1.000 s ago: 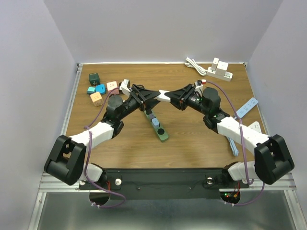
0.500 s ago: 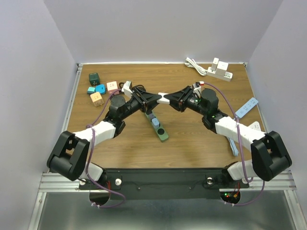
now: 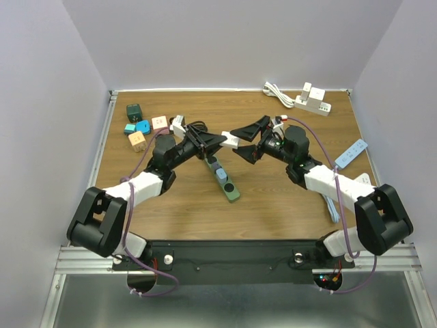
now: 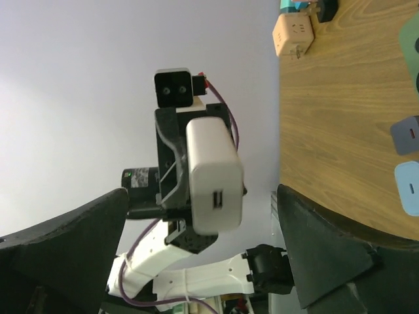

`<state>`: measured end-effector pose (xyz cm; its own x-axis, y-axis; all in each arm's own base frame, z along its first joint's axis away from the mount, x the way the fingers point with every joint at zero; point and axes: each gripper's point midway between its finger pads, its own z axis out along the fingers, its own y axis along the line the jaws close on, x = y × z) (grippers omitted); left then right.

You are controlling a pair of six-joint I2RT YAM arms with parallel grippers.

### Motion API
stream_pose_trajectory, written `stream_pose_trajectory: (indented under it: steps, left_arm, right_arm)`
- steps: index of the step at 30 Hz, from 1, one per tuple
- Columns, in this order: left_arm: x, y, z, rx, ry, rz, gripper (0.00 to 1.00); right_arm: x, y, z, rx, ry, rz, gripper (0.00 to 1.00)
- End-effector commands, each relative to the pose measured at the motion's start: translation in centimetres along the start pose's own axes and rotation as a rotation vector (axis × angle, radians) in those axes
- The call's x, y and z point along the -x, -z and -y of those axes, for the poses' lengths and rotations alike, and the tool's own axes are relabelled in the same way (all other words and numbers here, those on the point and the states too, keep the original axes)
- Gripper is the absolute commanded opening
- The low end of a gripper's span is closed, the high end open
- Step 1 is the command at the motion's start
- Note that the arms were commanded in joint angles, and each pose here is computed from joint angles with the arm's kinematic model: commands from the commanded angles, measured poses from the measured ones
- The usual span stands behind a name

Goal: Pull the plug off the socket
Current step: Place the plug at the corner of the board.

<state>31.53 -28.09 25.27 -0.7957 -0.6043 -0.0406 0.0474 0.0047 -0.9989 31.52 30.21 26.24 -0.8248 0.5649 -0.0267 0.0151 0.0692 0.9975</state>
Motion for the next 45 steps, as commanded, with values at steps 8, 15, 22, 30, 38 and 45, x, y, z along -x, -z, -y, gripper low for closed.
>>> stream_pose_trajectory:
  steps: [8,15,22,30,38,45]
  left_arm:
    - [10.5,7.1,-1.1,0.16,-0.236,0.239,0.0]
    - [22.1,15.0,-6.1,0.499,-0.292,0.532,0.0]
    - [28.5,18.9,-6.3,0.625,-0.32,0.684,0.0]
    - [34.1,21.4,-7.9,0.787,-0.299,0.816,0.0]
    - [37.3,21.9,-11.9,0.925,-0.249,0.813,0.18]
    - [37.9,22.9,-14.6,1.022,-0.235,0.806,0.46]
  right_arm:
    - [2.4,0.4,-2.0,-0.022,0.04,0.099,1.0]
    - [2.1,0.9,-1.2,-0.101,0.149,0.066,1.0]
    - [1.2,1.2,0.6,-0.185,0.218,-0.009,1.0]
    - [0.1,1.8,4.6,-0.339,0.306,-0.134,1.0]
    - [-0.3,3.0,6.1,-0.41,0.358,-0.166,1.0]
    - [-0.2,3.2,6.3,-0.453,0.425,-0.185,1.0]
